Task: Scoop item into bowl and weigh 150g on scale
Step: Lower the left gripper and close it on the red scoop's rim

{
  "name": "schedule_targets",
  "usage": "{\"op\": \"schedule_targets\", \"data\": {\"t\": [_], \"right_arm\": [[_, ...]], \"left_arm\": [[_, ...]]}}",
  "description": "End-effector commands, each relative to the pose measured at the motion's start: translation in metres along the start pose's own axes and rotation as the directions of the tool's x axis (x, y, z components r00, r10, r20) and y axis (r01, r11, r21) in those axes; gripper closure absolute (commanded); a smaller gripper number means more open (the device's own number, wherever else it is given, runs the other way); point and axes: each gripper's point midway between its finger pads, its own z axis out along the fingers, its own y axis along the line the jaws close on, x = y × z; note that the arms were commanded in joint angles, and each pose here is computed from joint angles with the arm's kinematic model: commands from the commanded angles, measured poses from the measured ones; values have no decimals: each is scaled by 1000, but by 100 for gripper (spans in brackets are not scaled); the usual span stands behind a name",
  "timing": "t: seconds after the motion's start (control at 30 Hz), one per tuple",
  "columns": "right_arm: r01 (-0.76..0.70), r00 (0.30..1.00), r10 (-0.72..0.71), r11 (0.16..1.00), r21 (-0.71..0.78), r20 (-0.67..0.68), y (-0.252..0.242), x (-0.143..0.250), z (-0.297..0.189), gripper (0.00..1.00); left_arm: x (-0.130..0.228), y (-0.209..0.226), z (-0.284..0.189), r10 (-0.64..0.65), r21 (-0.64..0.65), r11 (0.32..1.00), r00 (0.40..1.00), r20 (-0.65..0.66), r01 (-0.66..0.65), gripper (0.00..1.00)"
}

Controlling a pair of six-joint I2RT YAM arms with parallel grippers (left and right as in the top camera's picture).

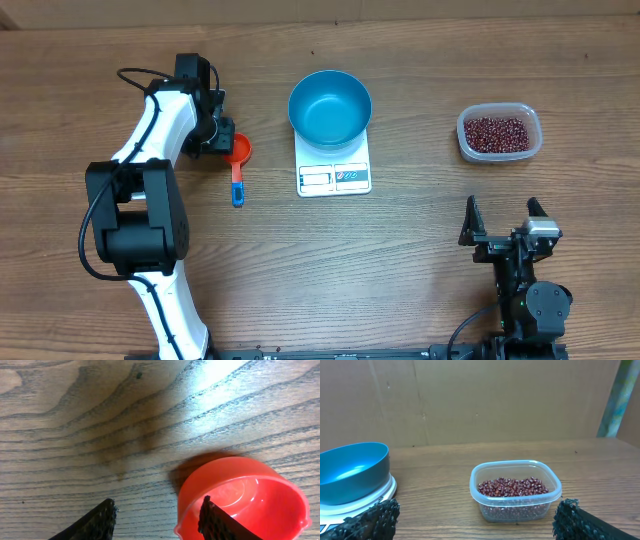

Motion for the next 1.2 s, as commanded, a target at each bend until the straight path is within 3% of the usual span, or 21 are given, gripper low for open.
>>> {"op": "schedule_targets", "data": {"t": [0.0, 0.2, 0.37, 0.6, 1.17], "right_arm": [[4, 1000, -4, 1000, -1, 5, 0, 2, 0, 0], [4, 1000, -4, 1000, -1, 5, 0, 2, 0, 0], [4, 1000, -4, 1000, -1, 5, 0, 2, 0, 0], [4, 1000, -4, 1000, -1, 5, 0, 2, 0, 0], [4, 1000, -4, 1000, -1, 5, 0, 2, 0, 0]], "left_arm": [[-7, -4, -2, 12, 17, 1000, 1000, 16, -13, 45], [-8, -4, -2, 12, 17, 1000, 1000, 19, -13, 58], [-9, -4, -2, 12, 17, 1000, 1000, 21, -13, 59], [-13, -8, -1, 12, 36, 999, 999, 37, -13, 48], [-11, -9, -1, -18, 45, 999, 999, 29, 17, 58]]}}
